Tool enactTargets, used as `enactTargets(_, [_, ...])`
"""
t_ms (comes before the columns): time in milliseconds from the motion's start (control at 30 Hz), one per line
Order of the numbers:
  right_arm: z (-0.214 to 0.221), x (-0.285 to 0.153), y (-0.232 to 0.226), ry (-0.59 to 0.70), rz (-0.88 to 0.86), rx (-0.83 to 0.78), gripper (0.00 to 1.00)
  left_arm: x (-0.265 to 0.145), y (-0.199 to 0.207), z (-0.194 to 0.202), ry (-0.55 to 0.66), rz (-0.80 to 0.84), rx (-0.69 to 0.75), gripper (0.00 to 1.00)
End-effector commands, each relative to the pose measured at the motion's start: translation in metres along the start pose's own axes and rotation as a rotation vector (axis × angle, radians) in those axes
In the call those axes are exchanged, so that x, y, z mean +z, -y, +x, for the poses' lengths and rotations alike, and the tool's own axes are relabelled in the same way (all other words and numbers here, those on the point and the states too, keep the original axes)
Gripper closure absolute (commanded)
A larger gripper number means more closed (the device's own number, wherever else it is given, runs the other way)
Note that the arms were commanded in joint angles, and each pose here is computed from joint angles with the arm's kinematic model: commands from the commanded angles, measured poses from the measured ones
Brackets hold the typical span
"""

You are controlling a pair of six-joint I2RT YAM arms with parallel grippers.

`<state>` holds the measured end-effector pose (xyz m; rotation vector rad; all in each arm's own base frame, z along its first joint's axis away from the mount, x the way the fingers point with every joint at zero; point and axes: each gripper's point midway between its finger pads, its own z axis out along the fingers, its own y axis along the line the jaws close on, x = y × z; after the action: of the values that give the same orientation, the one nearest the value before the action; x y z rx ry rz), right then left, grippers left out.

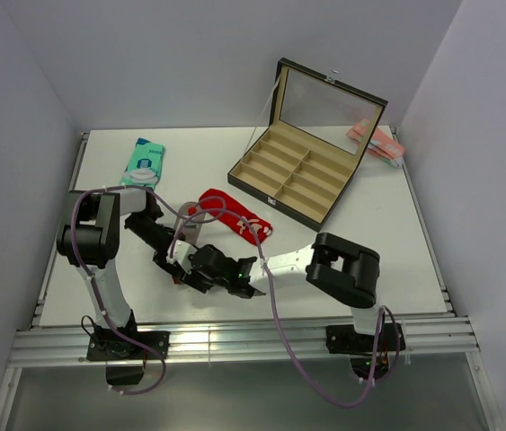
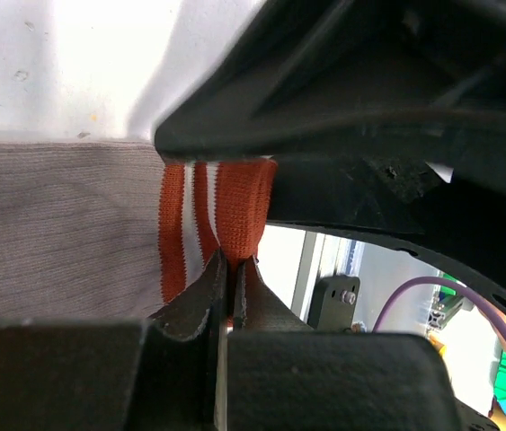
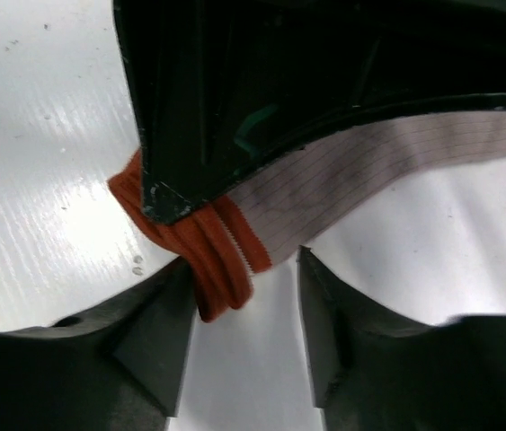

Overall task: Roll the socks
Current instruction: Roll the sock at the center of the board.

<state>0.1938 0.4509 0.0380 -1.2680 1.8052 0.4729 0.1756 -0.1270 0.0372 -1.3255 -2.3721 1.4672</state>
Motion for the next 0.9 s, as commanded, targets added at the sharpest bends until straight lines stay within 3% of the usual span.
enactTargets(0, [-0.031,0.005,0.0,0.096,0.012,0.017,0.47,-0.001,0.003,-0.003,0.017,0.011,-0.013,1.0])
enactTargets(233, [-0.037,0.002,-0.003,0.117,-0.004,0.042,0.65,-0.001,-0.001,-0.005,0.023,-0.01,-0.014,1.0])
enactTargets(367, [-0.032,0.004,-0.007,0.091,-0.029,0.061,0.9,-0.003,-0.003,-0.01,0.04,-0.047,-0.001,0.94])
enactTargets(467, [-0.027,0.006,-0.012,0.064,-0.066,0.078,0.99,-0.007,-0.007,-0.016,0.066,-0.096,0.014,0.87])
enactTargets(633, [-0.017,0.004,-0.013,0.022,-0.085,0.103,1.0,-0.015,-0.011,-0.029,0.115,-0.183,0.032,0.75])
enactTargets(867, [-0.013,0.002,-0.015,0.003,-0.099,0.111,1.0,-0.038,-0.021,-0.046,0.195,-0.336,0.06,0.7])
